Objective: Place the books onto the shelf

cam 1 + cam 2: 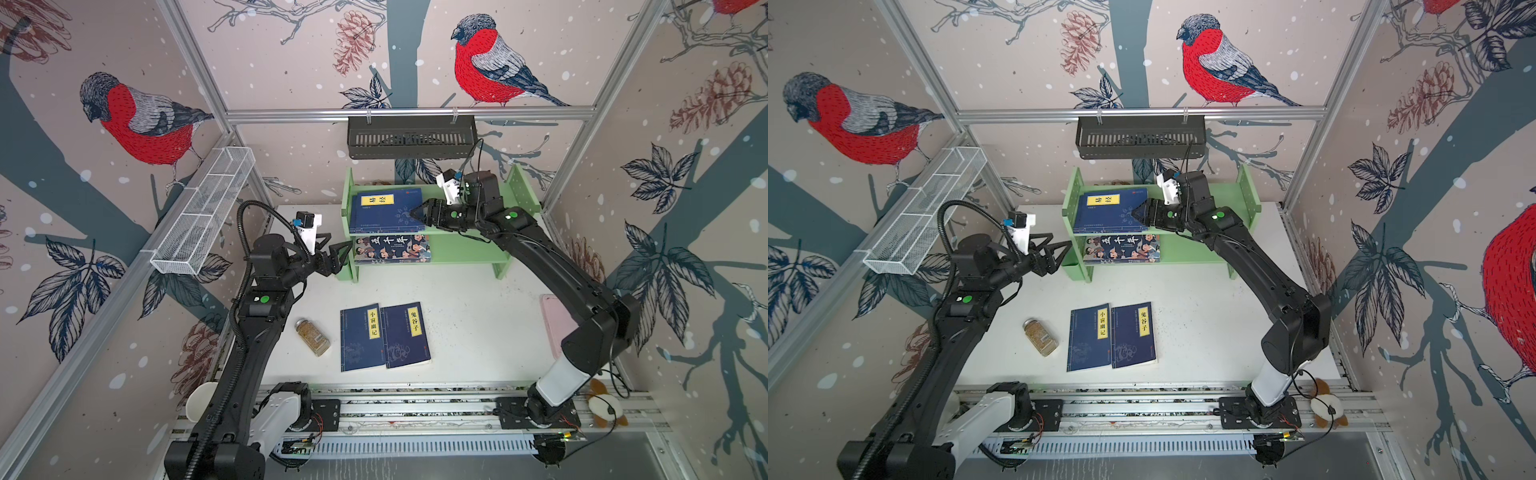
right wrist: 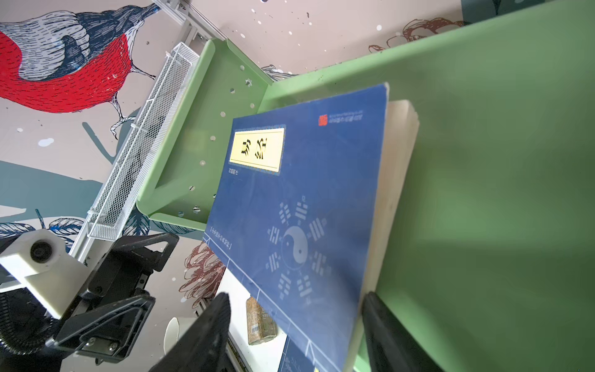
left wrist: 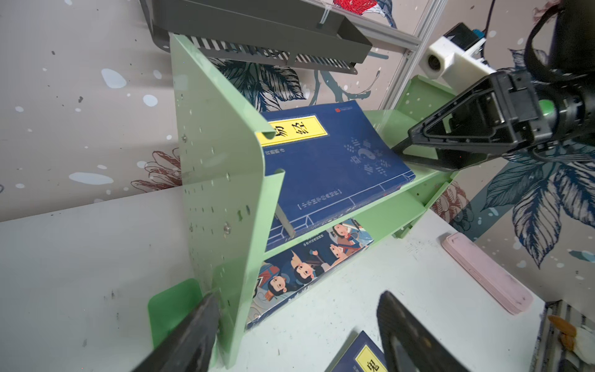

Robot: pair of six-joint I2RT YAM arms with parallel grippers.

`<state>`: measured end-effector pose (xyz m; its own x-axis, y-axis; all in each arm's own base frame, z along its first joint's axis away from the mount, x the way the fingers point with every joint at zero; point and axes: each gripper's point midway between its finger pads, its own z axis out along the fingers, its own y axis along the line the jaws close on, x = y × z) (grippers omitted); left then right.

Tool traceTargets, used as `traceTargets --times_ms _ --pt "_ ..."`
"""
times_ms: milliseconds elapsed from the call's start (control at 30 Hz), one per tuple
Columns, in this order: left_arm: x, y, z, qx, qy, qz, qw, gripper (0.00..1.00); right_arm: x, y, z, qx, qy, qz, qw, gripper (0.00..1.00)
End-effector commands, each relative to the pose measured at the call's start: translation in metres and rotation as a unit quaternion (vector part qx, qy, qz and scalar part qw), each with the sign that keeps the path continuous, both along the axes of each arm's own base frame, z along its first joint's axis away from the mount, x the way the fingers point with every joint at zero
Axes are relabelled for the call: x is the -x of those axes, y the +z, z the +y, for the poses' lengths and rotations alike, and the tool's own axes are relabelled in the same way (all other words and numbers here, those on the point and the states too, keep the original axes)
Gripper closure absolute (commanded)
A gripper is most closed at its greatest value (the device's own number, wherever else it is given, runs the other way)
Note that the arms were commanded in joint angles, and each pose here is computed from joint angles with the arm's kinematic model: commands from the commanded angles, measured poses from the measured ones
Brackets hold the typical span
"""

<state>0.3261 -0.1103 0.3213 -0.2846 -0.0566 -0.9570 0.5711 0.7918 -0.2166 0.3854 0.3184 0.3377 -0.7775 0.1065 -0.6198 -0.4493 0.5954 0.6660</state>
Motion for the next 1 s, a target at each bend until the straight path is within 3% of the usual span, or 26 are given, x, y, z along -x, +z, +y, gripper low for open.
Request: traceTargets --times_ms 0,567,967 --pt "-0.004 -0.001 0.002 -0.027 0.002 -0.028 0.999 0.24 -0.002 0.009 0.005 -0.013 0.003 -0.012 1.0 0.34" --pt "-0.023 -0.007 -0.001 -0.042 0.0 -0.043 0.998 0.33 -0.003 0.012 0.014 -0.012 0.007 -0.013 1.0 0.34" --pt "-0.01 -0.008 -0.001 -0.043 -0.004 -0.034 0.998 0.3 -0.031 -0.007 -0.014 0.056 -0.038 -0.029 0.997 0.32"
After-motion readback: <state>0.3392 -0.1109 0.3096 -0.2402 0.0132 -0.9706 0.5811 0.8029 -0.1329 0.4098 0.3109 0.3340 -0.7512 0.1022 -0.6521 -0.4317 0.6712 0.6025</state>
